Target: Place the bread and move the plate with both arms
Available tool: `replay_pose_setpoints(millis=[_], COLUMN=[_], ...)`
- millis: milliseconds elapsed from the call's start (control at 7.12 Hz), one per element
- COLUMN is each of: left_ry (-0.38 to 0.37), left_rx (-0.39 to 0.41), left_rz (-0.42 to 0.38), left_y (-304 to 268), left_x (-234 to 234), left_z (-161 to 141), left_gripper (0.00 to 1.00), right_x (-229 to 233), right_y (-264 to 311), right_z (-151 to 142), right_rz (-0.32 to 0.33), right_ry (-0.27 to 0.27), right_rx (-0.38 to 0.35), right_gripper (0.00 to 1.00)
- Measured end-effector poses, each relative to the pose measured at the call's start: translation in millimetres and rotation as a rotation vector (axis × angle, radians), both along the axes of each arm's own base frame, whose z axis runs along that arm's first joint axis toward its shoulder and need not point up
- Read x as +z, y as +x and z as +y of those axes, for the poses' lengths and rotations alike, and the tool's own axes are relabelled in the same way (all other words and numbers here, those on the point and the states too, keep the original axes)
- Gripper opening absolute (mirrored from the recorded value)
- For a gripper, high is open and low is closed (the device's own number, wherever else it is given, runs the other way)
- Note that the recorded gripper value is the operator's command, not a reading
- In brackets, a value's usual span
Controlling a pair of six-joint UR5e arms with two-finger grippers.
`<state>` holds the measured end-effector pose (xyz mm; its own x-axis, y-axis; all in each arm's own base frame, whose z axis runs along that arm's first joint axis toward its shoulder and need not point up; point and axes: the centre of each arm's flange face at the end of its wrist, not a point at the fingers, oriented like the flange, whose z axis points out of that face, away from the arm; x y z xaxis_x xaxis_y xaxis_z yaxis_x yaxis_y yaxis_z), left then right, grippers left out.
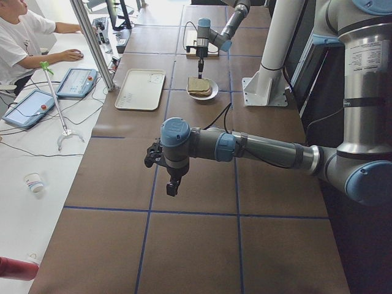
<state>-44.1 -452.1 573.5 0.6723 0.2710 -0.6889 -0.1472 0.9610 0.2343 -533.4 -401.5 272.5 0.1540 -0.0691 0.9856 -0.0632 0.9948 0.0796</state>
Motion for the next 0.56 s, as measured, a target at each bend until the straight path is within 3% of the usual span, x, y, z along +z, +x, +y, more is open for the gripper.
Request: replay_pose_setpoints(millis=[561], left_ry=[0.000], left_rx=[0.000], left_rz=[0.000], left_y=[0.0], left_x=[0.0], left_z=[0.0], left_gripper=[1.00], right_x=[7.3], right_y=[-4.9], right_z=[6.0], right_rz=[0.005], right_ry=[0.004], right_rx=[-0.016], right_gripper=[0.00])
